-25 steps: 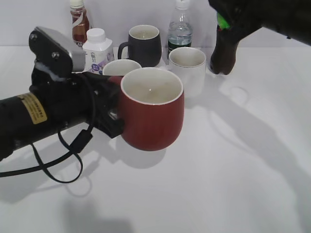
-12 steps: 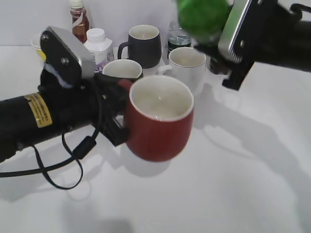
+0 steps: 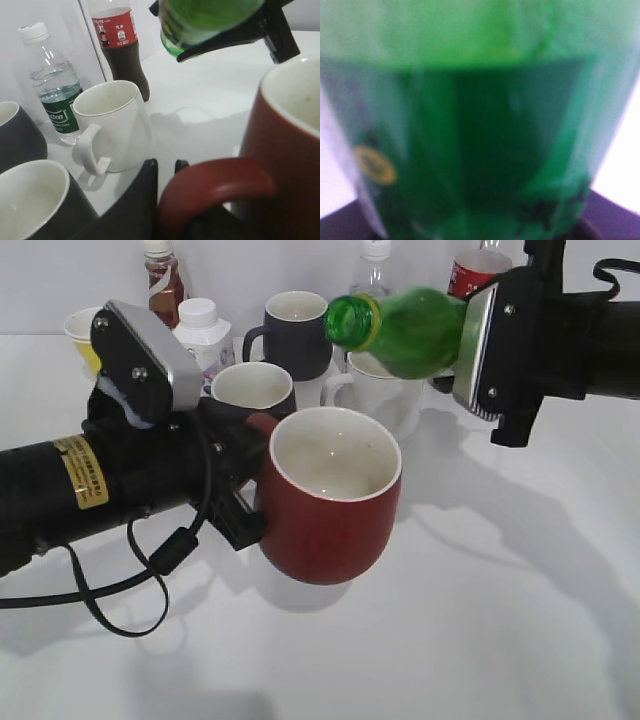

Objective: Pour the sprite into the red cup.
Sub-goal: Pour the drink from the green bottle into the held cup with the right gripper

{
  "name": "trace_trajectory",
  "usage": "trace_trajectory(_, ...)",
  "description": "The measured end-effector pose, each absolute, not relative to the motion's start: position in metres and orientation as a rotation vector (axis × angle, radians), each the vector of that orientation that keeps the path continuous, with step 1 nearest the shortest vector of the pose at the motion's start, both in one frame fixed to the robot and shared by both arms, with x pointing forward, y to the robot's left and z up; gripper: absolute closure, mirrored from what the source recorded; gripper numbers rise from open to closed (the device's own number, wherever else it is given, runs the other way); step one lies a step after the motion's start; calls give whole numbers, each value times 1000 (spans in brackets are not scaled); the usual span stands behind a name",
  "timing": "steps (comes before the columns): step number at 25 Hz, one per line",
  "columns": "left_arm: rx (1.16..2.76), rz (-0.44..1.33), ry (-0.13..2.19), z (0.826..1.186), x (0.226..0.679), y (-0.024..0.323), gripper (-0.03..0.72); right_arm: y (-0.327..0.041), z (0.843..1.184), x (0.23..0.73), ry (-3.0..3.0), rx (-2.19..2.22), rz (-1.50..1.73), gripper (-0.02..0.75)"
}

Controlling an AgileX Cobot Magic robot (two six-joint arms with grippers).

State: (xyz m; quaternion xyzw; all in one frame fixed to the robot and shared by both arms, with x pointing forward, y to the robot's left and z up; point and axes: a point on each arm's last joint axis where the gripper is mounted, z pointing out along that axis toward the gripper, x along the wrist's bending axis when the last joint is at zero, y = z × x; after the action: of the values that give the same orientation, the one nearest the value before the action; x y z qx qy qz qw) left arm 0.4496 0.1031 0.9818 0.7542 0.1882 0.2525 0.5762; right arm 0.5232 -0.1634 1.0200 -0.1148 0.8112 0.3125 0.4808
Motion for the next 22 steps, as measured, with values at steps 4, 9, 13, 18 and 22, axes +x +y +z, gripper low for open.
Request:
trace_trajectory(4, 1766, 591, 445, 982, 450, 103, 617, -169, 1018, 525, 1981, -339, 706, 330)
trace_trajectory(9, 1755, 591, 488, 982, 451, 105, 617, -171, 1017, 525, 1973, -399, 659, 330)
trace_trajectory(13, 1795, 586, 510, 978, 452, 106, 617, -171, 1018, 525, 1945, -468, 625, 331)
trace_trajectory(18, 1810, 584, 516, 976, 452, 106, 617, -170, 1018, 525, 1919, -524, 600, 331)
trace_trajectory(22, 1833, 580, 479, 974, 450, 105, 617, -170, 1018, 525, 1905, -557, 579, 331)
